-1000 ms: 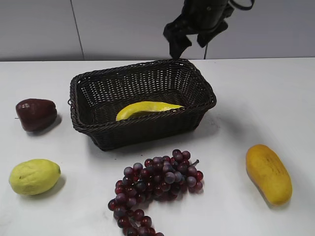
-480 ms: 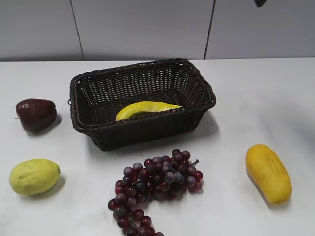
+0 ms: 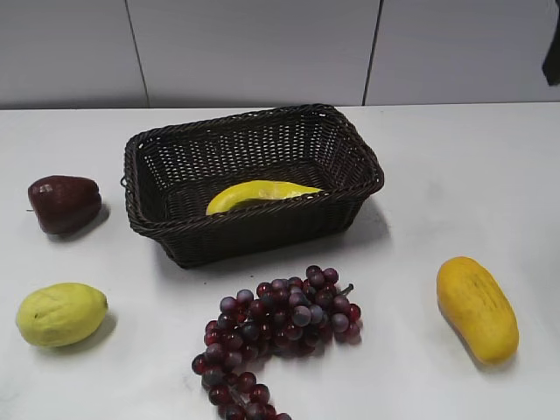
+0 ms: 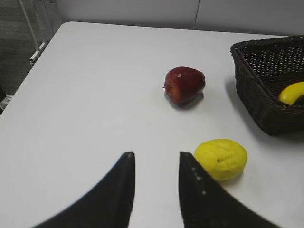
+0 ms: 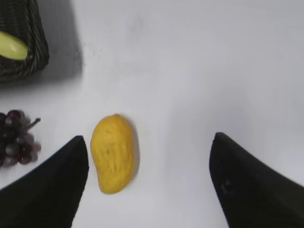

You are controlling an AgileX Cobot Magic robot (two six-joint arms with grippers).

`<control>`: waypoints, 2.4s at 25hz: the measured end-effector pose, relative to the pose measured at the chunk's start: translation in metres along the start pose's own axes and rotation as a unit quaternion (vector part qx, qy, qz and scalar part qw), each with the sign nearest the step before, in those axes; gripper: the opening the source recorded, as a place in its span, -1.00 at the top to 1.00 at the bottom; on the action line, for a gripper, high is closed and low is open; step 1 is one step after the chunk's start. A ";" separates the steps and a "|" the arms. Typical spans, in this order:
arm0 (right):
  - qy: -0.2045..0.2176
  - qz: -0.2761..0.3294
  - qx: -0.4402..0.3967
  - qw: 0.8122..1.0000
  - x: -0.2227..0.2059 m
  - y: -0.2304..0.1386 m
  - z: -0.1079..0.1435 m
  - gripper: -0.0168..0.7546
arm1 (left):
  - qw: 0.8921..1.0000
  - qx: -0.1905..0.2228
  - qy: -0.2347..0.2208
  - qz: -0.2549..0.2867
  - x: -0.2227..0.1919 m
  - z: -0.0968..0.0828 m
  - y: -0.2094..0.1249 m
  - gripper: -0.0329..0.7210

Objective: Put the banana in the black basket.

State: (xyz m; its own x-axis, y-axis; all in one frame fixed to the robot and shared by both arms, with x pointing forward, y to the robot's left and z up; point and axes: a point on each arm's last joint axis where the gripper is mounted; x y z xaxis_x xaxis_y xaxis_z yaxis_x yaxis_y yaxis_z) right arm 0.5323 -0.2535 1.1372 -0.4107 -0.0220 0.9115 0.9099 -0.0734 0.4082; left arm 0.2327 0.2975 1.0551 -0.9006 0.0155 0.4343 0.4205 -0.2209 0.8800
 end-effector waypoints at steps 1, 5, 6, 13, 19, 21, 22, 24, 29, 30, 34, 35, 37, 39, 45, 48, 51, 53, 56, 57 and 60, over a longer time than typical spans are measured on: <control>0.001 0.006 -0.001 1.000 0.001 -0.009 -0.001 -0.67 | 1.000 0.000 0.000 0.000 0.000 0.000 0.000 0.29; 0.002 0.025 -0.004 1.000 0.007 -0.055 -0.011 -0.62 | 1.000 0.000 0.000 0.000 0.000 0.000 0.000 0.29; 0.002 0.027 -0.004 1.000 0.010 -0.067 -0.014 -0.62 | 1.000 0.000 0.000 0.000 0.000 0.000 0.000 0.29; 0.021 -0.051 -0.009 0.998 0.034 -0.143 -0.033 -0.58 | 1.000 0.000 0.000 0.000 0.000 0.000 0.000 0.29; 0.050 -0.174 -0.012 0.983 0.048 -0.198 -0.046 -0.58 | 1.000 0.000 0.000 0.000 0.000 0.000 0.000 0.29; 0.051 -0.204 -0.010 0.978 0.051 -0.215 -0.051 -0.58 | 1.000 0.000 0.000 0.000 0.000 0.000 0.000 0.29; 0.047 -0.213 -0.008 0.976 0.050 -0.221 -0.053 -0.58 | 1.000 0.000 0.000 0.000 0.000 0.000 0.000 0.29; 0.039 -0.231 -0.005 0.972 0.048 -0.235 -0.058 -0.58 | 1.000 0.000 0.000 0.000 0.000 0.000 0.000 0.29; 0.022 -0.222 0.001 0.975 0.029 -0.254 -0.064 -0.58 | 1.000 0.000 0.000 0.000 0.000 0.000 0.000 0.29; 0.021 -0.221 0.001 0.975 0.028 -0.255 -0.065 -0.58 | 1.000 0.000 0.000 0.000 0.000 0.000 0.000 0.29; 0.017 -0.209 0.002 0.978 0.025 -0.257 -0.065 -0.58 | 1.000 0.000 0.000 0.000 0.000 0.000 0.000 0.29; 0.015 -0.200 0.002 0.980 0.022 -0.259 -0.066 -0.58 | 1.000 0.000 0.000 0.000 0.000 0.000 0.000 0.29; 0.013 -0.193 0.002 0.981 0.020 -0.260 -0.066 -0.58 | 1.000 0.000 0.000 0.000 0.000 0.000 0.000 0.29; 0.013 -0.193 0.002 0.981 0.020 -0.260 -0.066 -0.58 | 1.000 0.000 0.000 0.000 0.000 0.000 0.000 0.29; 0.013 -0.193 0.002 0.981 0.020 -0.260 -0.066 -0.58 | 1.000 0.000 0.000 0.000 0.000 0.000 0.000 0.29; 0.013 -0.193 0.002 0.981 0.020 -0.260 -0.066 -0.58 | 1.000 0.000 0.000 0.000 0.000 0.000 0.000 0.29; 0.012 -0.193 0.002 0.981 0.020 -0.261 -0.066 -0.58 | 1.000 0.000 0.000 0.000 0.000 0.000 0.000 0.29; 0.013 -0.197 0.002 0.980 0.021 -0.262 -0.066 -0.58 | 1.000 0.000 0.000 0.000 0.000 0.000 0.000 0.29; 0.018 -0.218 0.000 0.976 0.025 -0.267 -0.068 -0.58 | 1.000 0.000 0.000 0.000 0.000 0.000 0.000 0.29; 0.020 -0.228 -0.001 0.974 0.027 -0.269 -0.068 -0.58 | 1.000 0.000 0.000 0.000 0.000 0.000 0.000 0.29; 0.027 -0.268 -0.006 0.963 0.034 -0.280 -0.071 -0.58 | 1.000 0.000 0.000 0.000 0.000 0.000 0.000 0.29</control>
State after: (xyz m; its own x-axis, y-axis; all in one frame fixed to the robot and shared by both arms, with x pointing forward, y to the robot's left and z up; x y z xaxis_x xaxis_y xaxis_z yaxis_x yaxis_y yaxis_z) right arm 0.2594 -0.3048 1.0506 -0.8238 -0.0285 0.5661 0.5658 -0.1008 0.8183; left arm 0.2327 0.2975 1.0551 -0.9006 0.0155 0.4343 0.4206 -0.2205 0.8800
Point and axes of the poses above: a point on each arm's last joint axis where the gripper is mounted, x pointing back along that axis away from the gripper, z along the wrist's bending axis when the last joint is at zero, y = z × x, and after that the axes turned 11 degrees about -x, right-handed
